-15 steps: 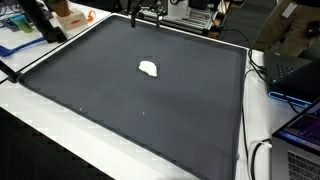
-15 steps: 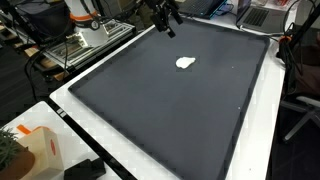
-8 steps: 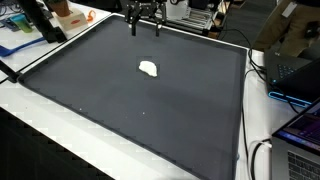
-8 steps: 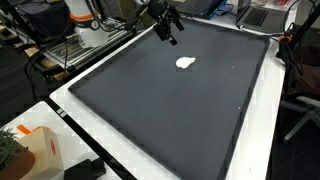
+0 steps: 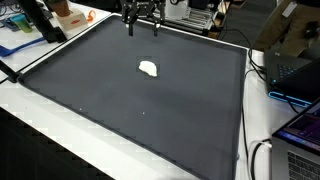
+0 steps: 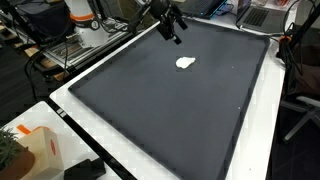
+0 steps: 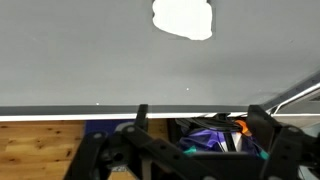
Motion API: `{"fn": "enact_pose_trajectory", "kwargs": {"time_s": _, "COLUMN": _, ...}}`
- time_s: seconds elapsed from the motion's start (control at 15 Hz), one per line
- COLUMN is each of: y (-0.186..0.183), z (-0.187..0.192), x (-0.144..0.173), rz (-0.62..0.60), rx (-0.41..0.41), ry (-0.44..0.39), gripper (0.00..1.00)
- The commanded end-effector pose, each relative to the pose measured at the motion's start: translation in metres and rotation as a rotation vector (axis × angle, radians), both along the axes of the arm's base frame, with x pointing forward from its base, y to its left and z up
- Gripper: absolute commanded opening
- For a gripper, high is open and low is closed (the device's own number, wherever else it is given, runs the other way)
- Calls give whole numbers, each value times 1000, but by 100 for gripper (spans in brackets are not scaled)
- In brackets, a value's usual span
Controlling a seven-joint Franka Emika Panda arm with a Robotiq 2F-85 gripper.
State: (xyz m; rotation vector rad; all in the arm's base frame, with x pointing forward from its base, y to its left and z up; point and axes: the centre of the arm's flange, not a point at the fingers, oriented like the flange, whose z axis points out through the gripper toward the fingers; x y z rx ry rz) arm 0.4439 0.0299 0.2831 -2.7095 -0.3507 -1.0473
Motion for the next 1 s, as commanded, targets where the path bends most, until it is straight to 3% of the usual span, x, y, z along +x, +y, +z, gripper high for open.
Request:
{"fn": "enact_pose_trajectory", "kwargs": {"time_s": 0.0, "y": -4, "z": -29, "x": -1, "rz": 48, "rx": 55, "ry": -36, "gripper": 100}}
{"fn": "enact_pose_trajectory", "kwargs": {"time_s": 0.27, "y": -2, "z": -60, "x": -9, "rz": 148, "rx": 51, "ry": -23, "gripper": 100}}
{"fn": "enact_pose_trajectory", "kwargs": {"time_s": 0.93, "y": 6, "z": -97, "x": -24, "rz": 239, "rx": -77, "ry": -166, "gripper": 100}}
